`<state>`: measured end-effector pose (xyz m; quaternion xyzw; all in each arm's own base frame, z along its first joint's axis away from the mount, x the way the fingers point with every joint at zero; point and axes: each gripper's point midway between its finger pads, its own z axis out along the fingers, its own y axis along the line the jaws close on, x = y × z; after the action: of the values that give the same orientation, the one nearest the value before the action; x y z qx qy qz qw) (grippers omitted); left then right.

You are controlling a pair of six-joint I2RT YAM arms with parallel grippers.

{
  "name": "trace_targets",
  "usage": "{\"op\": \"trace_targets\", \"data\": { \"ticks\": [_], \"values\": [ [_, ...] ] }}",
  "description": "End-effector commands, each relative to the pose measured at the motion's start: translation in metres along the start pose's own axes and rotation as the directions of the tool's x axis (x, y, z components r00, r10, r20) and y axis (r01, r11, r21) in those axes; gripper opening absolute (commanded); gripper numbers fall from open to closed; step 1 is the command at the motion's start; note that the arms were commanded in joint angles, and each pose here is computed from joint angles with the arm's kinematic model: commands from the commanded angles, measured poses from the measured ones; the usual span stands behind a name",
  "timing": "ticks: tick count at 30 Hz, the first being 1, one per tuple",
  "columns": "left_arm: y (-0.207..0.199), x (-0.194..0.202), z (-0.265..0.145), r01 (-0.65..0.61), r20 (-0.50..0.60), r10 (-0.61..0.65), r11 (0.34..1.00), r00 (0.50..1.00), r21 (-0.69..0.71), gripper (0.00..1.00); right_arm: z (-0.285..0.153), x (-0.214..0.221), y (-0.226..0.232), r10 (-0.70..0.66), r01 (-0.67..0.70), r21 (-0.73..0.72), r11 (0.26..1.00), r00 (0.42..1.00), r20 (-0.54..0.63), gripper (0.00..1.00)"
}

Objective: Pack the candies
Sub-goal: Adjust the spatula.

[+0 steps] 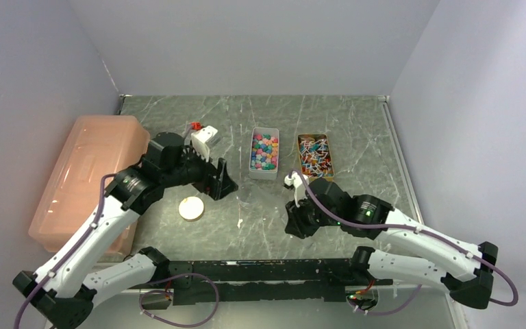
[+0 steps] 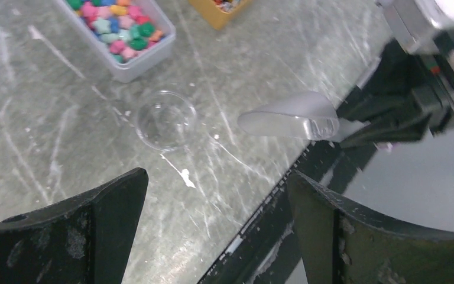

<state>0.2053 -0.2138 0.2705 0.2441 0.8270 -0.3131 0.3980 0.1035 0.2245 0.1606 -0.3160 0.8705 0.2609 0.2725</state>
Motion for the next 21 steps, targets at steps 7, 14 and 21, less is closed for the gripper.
{"op": "trace_targets", "data": {
  "ticks": [7, 14, 21],
  "values": [
    [-0.077, 0.013, -0.051, -0.145, 0.053, 0.135, 0.901, 0.989, 0.409, 0.94, -0.067, -0.016, 0.077, -0.102, 0.124, -0.416, 0.901, 0.992, 0.074, 0.03],
    [-0.096, 0.013, -0.061, -0.153, 0.06, 0.142, 0.842, 0.988, 0.517, 0.94, -0.093, -0.028, 0.108, -0.12, 0.184, -0.564, 0.805, 0.982, 0.149, 0.03],
    [-0.115, 0.007, -0.073, -0.164, 0.078, 0.148, 0.772, 0.986, 0.614, 0.83, -0.11, -0.048, 0.123, -0.145, 0.25, -0.608, 0.753, 0.965, 0.218, 0.04]
  ]
}}
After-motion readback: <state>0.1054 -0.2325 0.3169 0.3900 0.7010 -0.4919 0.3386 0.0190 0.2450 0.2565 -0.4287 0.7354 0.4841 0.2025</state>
